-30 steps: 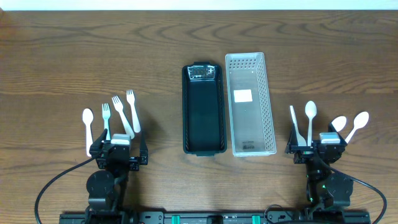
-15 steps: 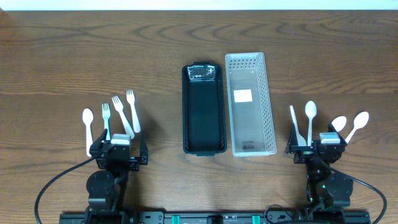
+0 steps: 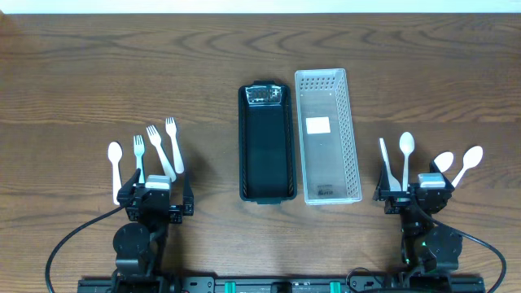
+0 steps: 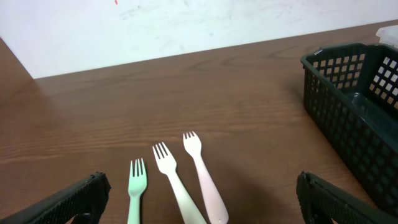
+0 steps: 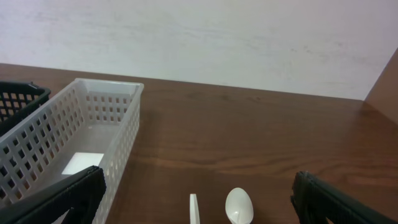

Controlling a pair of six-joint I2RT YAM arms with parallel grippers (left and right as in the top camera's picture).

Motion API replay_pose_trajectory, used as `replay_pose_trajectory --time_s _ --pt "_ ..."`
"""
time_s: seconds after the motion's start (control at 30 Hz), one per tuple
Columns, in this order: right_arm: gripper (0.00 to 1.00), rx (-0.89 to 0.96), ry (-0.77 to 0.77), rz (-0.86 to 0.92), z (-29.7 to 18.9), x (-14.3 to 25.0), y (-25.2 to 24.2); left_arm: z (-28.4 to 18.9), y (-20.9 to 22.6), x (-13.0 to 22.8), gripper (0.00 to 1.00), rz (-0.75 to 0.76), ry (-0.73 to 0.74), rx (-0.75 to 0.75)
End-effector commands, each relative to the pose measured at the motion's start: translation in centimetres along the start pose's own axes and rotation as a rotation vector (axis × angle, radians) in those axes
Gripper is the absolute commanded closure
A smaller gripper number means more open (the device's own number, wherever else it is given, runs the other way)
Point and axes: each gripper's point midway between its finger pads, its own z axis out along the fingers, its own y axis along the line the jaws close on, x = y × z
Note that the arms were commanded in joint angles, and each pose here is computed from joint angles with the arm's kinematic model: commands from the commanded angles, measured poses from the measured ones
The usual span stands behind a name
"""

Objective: Pack container

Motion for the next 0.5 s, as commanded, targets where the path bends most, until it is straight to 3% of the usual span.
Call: replay_pose_trajectory --time_s 0.0,0.2,0.33,0.47 --pt "0.01 -0.006 -0.003 -0.013 0.0 0.1 0.1 0.3 -0.3 1.2 0.02 -0.006 0.024 0.012" --pt "0.01 0.094 -0.056 -0.076 -0.1 -1.4 -1.6 0.3 -0.3 1.2 0.02 -0.002 0.023 0.012" --pt "0.01 0.063 -0.077 -0.076 -0.1 -1.9 -1.1 0.3 0.1 1.2 0.02 -0.002 0.026 -0.011" --pt "0.01 0.023 -0.054 0.033 -0.1 -1.2 -0.4 0.3 0.2 1.3 0.02 -0.008 0.028 -0.017"
